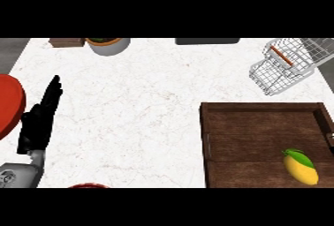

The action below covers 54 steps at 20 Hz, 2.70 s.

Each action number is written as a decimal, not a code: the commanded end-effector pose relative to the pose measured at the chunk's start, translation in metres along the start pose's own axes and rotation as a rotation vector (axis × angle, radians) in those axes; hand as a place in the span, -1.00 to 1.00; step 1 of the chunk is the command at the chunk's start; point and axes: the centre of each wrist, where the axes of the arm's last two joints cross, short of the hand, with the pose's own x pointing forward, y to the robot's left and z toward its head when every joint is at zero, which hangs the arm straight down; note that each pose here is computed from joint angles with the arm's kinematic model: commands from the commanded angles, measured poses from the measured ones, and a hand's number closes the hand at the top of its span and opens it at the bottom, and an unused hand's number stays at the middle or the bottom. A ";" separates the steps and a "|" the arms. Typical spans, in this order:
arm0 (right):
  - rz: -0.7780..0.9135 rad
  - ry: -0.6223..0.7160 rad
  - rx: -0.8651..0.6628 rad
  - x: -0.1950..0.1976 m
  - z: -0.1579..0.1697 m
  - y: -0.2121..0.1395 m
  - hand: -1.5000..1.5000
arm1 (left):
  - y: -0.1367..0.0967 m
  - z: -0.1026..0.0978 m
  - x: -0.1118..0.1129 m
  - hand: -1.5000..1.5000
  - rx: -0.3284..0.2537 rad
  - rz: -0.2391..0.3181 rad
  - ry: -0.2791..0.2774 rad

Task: Pick the lemon from the tray and place it in the tiered basket

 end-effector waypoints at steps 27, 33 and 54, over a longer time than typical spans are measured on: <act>0.789 0.410 0.525 0.155 -0.039 0.019 -1.00 | -0.009 -0.008 0.002 0.00 -0.056 -0.025 -0.028; 0.848 0.448 0.545 0.115 -0.011 0.036 -1.00 | 0.017 -0.018 0.005 0.00 -0.026 -0.038 -0.014; 0.999 0.379 0.493 0.110 0.010 0.055 -1.00 | 0.005 -0.015 0.001 0.00 -0.034 -0.029 -0.008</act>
